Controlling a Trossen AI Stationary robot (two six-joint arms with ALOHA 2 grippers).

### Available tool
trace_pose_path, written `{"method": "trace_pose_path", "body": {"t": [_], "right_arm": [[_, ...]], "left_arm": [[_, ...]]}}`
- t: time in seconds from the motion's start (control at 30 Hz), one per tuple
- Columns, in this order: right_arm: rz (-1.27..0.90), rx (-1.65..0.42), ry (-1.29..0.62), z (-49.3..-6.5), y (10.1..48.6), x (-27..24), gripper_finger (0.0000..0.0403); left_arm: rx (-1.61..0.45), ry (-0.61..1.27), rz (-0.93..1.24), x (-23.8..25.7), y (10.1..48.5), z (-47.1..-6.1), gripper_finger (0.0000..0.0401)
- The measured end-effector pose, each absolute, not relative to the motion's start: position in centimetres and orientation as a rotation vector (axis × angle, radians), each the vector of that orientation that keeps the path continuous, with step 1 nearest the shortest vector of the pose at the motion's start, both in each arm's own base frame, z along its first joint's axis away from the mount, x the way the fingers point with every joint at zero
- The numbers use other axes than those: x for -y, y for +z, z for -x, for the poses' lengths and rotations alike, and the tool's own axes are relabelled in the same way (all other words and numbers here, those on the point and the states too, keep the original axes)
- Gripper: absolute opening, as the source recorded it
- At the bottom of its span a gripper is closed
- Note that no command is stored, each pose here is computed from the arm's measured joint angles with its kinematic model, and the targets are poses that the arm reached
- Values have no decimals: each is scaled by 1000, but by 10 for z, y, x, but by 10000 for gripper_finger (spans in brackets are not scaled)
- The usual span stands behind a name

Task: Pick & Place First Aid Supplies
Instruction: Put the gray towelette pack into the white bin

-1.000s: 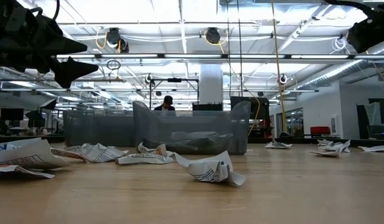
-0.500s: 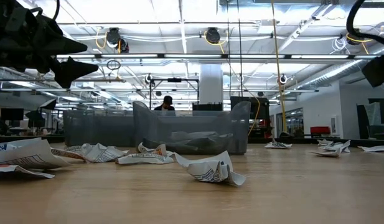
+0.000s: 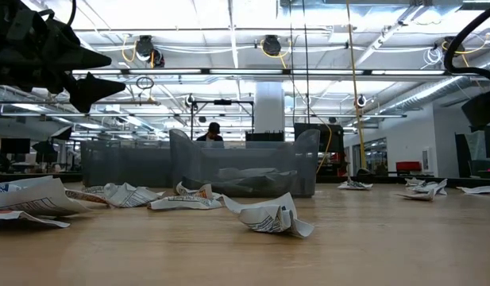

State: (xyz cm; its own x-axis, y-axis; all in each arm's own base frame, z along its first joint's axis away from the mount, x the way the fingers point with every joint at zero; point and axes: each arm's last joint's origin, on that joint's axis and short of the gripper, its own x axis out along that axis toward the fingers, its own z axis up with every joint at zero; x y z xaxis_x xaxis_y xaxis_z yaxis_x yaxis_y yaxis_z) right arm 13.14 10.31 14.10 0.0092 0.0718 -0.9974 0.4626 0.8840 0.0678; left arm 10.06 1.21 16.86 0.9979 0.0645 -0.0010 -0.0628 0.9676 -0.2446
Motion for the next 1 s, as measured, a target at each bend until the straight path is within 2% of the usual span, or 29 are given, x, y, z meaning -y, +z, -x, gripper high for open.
{"method": "trace_pose_path", "body": {"t": [0.2, 0.3, 0.47, 0.73, 1.0], "right_arm": [[-428, -1549, -329, -131, 141, -102, 43], [-433, -1547, -322, -131, 141, -103, 9], [-429, -1571, -350, -133, 148, -101, 5], [-367, -1572, -271, -151, 190, -99, 2], [-351, -1576, -270, -164, 230, -90, 1]], "left_arm": [[7, 64, 247, -12, 169, -101, 310], [7, 64, 247, -12, 169, -101, 310], [7, 65, 247, -12, 168, -101, 310], [7, 64, 247, -12, 168, -101, 310], [7, 64, 247, -12, 169, -101, 310]]}}
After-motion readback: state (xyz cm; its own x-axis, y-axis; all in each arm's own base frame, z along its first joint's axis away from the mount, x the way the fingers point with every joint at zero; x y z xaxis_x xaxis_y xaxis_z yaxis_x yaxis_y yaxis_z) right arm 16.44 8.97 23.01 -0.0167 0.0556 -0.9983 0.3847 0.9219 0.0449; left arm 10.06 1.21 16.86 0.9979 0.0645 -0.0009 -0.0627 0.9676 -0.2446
